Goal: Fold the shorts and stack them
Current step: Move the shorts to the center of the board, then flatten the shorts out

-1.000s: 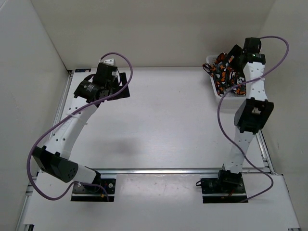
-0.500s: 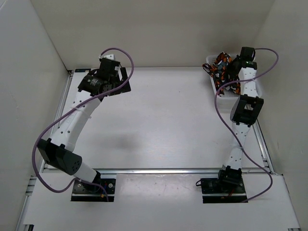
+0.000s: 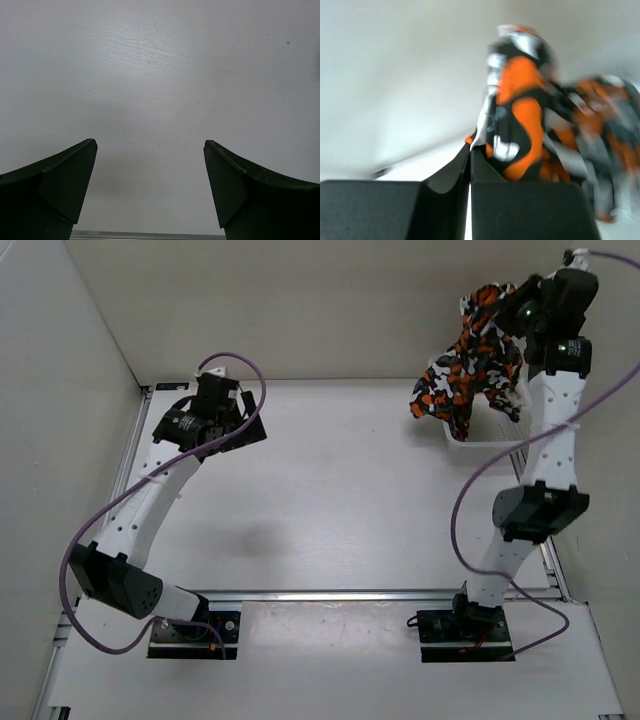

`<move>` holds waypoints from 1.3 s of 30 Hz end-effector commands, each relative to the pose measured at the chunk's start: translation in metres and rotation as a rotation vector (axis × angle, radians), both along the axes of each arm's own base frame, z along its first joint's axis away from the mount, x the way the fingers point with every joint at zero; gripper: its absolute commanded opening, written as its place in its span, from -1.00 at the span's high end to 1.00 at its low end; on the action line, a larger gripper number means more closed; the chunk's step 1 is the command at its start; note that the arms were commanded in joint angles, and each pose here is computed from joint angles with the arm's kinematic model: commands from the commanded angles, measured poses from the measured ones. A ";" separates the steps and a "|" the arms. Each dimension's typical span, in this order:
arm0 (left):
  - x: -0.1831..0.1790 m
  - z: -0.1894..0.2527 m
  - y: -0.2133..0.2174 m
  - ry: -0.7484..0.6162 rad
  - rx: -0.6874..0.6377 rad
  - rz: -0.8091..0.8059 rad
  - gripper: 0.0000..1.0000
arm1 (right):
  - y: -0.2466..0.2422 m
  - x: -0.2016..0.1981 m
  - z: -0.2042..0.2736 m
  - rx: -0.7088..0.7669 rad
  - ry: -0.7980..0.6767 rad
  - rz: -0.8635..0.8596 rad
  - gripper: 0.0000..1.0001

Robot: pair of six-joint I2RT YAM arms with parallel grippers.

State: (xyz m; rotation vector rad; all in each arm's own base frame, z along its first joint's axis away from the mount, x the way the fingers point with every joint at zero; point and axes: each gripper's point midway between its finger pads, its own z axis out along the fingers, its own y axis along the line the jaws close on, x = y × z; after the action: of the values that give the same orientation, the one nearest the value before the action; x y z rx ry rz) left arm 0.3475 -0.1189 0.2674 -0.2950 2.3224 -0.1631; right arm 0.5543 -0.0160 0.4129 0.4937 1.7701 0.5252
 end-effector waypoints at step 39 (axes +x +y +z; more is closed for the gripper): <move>-0.073 -0.131 -0.009 0.373 -0.193 -0.046 -0.85 | 0.264 -0.350 -0.242 -0.275 0.553 0.711 -0.88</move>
State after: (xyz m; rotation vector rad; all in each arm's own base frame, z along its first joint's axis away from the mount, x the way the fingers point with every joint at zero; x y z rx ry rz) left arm 0.2555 -0.1162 0.1408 -0.3822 2.7267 -0.3470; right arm 0.2114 0.2373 0.2012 -0.2224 2.4500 0.7631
